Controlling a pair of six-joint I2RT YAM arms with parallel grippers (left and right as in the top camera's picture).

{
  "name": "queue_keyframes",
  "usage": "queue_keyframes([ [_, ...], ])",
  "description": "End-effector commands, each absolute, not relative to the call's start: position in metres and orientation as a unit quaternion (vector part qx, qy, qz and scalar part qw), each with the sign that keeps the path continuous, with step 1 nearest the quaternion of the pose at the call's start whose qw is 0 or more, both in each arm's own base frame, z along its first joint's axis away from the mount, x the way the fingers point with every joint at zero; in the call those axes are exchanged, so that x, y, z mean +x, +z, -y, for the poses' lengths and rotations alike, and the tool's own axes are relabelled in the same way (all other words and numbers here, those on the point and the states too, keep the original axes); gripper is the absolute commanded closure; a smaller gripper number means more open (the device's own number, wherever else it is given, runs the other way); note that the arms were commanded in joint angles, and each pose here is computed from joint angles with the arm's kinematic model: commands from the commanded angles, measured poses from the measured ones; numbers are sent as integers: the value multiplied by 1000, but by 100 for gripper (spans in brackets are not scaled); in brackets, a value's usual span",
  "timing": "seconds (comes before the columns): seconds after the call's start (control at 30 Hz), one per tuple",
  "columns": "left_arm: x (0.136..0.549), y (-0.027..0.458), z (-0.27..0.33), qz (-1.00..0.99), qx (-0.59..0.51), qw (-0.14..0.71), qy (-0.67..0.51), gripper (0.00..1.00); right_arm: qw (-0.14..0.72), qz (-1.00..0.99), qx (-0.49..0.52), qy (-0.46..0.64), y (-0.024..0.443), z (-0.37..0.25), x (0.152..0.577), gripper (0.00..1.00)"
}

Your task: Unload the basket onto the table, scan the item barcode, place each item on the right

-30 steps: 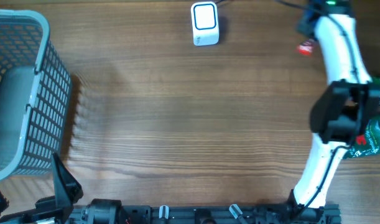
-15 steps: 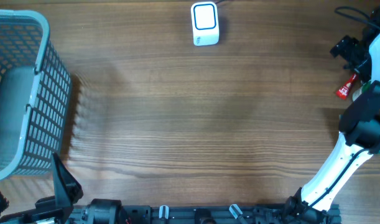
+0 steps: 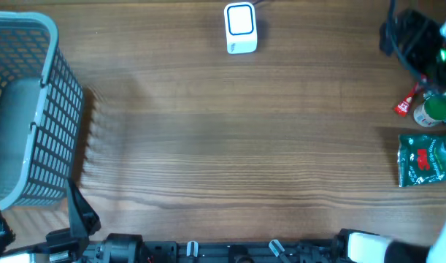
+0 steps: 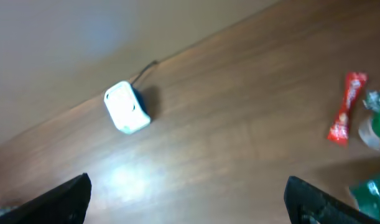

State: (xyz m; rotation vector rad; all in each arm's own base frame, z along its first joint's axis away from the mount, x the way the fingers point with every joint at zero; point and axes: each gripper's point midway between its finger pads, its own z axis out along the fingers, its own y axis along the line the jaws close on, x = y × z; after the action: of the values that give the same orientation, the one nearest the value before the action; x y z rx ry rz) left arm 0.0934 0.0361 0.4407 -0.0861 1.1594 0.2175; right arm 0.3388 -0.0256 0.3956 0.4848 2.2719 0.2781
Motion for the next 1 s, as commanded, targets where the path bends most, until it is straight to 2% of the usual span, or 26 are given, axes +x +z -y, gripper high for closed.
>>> queue_keyframes([
  [0.0,97,431,-34,-560,-34,822,99,0,414,-887,171,108,421,14,279,0],
  [0.27,99,426,-33,-570,-32,815,100,0,509,-842,148,103,443,-10,114,0],
  [0.37,99,426,-33,-570,-32,815,100,0,519,-836,146,103,408,-16,75,0],
  [0.5,99,426,-33,-570,-32,815,100,0,488,-854,162,85,325,-13,52,0],
  [0.57,99,426,-33,-570,-32,815,100,0,480,-857,159,99,293,-17,59,0],
  [0.63,99,426,-33,-570,-32,815,100,0,497,-846,154,111,292,-17,80,0],
  [0.8,99,426,-34,-570,-32,815,101,0,619,-755,137,168,317,-12,181,0],
  [0.97,102,416,-33,-588,-28,802,102,0,668,-706,144,183,276,-1,237,0],
])
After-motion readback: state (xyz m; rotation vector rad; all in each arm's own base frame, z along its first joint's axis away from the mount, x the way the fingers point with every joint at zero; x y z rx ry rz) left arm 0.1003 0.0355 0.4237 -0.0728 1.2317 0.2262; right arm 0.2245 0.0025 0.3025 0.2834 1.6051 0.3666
